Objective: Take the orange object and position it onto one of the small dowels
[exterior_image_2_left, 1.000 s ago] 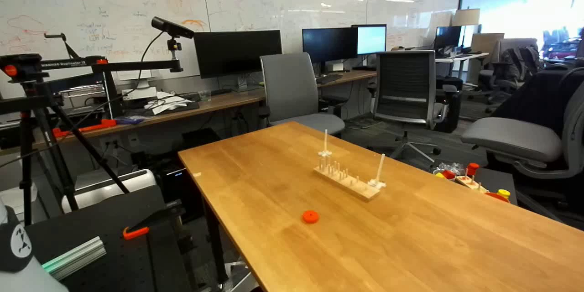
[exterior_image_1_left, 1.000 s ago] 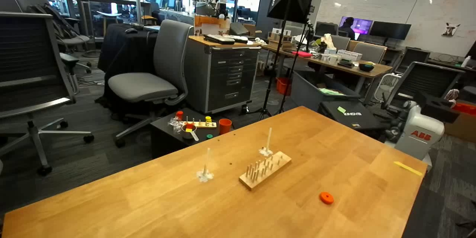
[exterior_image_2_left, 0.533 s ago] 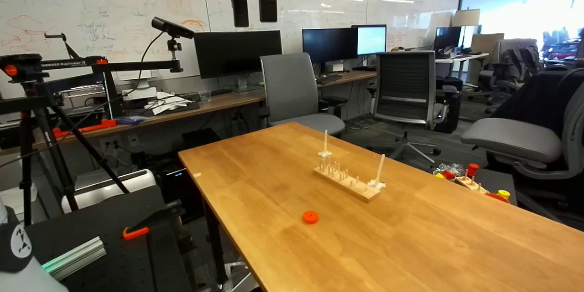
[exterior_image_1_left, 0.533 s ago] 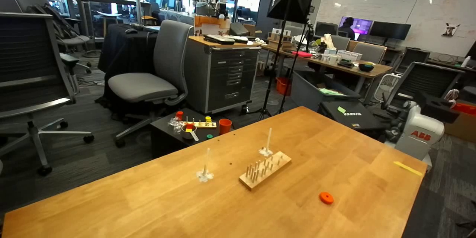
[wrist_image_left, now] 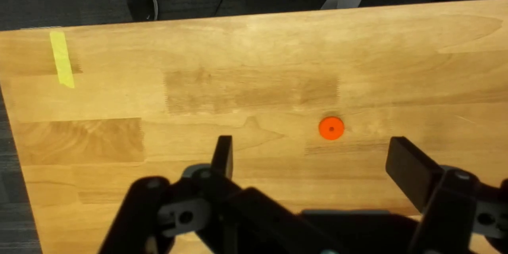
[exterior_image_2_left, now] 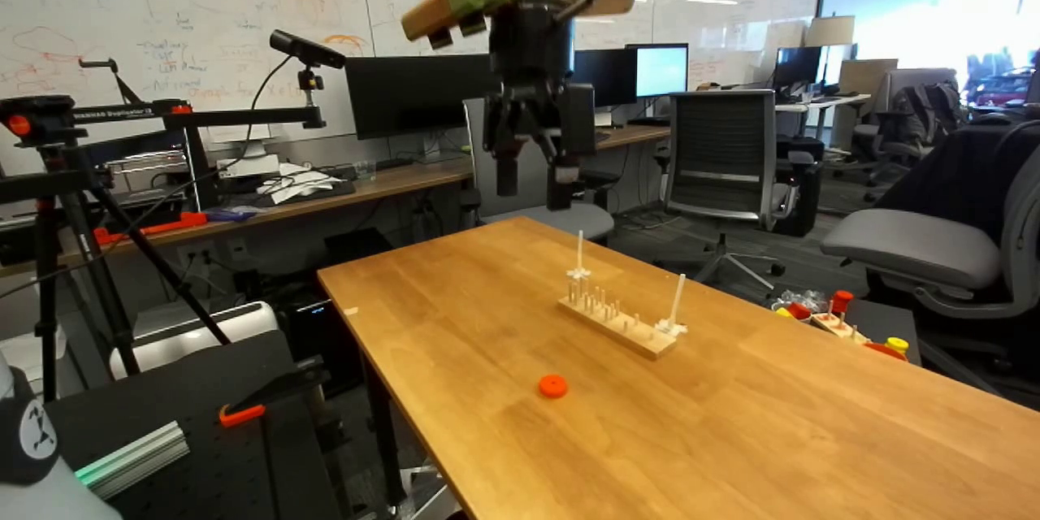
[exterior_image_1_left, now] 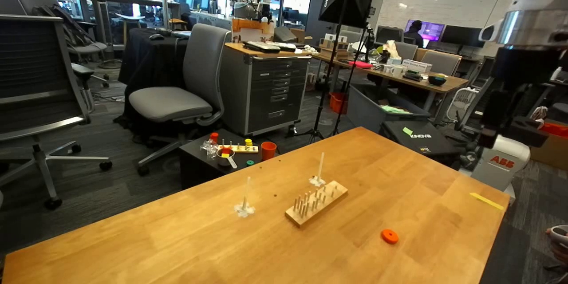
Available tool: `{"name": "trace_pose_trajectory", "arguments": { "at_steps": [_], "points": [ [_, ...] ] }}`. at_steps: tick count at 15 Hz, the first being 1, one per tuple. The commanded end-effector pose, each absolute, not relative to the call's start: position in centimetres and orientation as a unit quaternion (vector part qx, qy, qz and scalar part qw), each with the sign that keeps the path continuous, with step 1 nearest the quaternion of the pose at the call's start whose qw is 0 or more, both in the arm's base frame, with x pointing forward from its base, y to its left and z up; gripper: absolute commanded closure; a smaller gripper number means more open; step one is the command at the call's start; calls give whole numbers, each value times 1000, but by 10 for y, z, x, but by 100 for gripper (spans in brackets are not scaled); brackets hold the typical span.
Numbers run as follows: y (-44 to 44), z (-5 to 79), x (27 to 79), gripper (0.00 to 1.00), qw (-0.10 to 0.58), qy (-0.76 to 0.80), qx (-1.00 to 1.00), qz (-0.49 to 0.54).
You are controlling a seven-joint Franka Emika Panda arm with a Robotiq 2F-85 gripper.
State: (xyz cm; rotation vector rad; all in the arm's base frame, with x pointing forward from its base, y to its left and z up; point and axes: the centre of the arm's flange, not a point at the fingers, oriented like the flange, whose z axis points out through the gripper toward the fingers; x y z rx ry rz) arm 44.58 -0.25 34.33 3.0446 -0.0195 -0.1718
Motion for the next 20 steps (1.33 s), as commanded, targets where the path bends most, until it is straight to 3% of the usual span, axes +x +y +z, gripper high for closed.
{"name": "trace_pose_trajectory", "arguments": {
  "at_steps": [1, 9, 20],
  "points": [
    [23, 284, 499, 0, 61, -31, 996, -64],
    [21, 261, 483, 0, 59, -31, 995, -75],
    [30, 139, 500, 0, 60, -69, 991, -92]
  ]
}}
